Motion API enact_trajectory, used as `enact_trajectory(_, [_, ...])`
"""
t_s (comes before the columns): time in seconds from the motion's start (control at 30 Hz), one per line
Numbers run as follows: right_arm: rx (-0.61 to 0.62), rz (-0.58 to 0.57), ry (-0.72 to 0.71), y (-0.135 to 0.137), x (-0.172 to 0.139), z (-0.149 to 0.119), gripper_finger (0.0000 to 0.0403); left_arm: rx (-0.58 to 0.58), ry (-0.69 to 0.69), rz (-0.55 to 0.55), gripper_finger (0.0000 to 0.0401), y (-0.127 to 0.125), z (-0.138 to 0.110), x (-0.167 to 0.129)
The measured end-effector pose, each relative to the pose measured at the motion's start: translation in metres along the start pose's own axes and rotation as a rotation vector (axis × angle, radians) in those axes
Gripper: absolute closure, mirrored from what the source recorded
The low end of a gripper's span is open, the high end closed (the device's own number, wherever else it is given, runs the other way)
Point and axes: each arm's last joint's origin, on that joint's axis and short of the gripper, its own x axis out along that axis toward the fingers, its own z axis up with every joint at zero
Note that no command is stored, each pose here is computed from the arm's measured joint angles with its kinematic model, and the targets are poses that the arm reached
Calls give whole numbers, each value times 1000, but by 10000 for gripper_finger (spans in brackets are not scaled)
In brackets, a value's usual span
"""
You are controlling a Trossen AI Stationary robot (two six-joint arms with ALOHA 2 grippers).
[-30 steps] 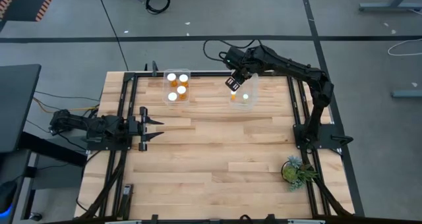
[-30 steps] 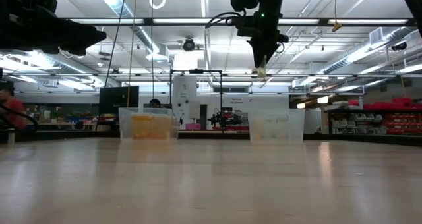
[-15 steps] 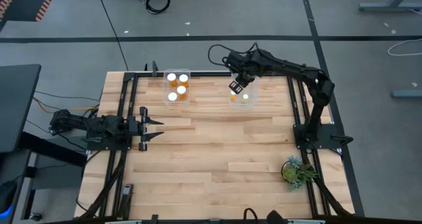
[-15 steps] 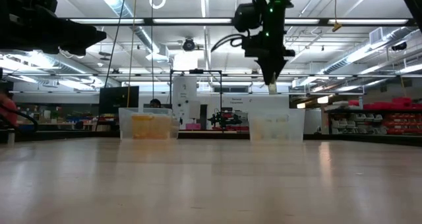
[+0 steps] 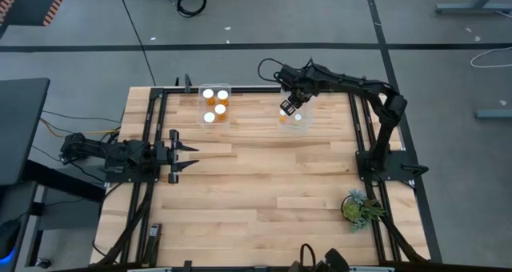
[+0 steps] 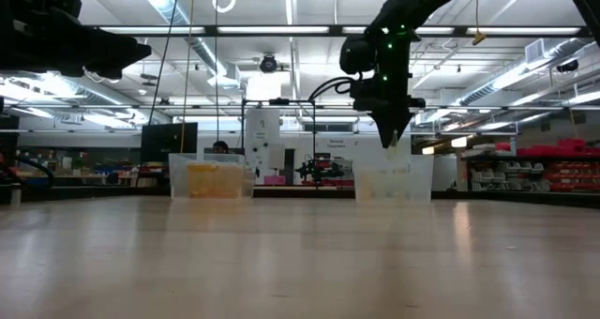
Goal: Pick and place medicine bottles into bin by pill shape (circle, oval)
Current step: Put the yellow tablet bottle into the right transparent bin
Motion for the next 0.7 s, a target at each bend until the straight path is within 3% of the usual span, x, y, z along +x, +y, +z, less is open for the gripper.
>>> enact_trajectory(0.7, [22, 45, 6, -6, 52, -19, 280, 0, 0, 0, 229, 0, 0, 0])
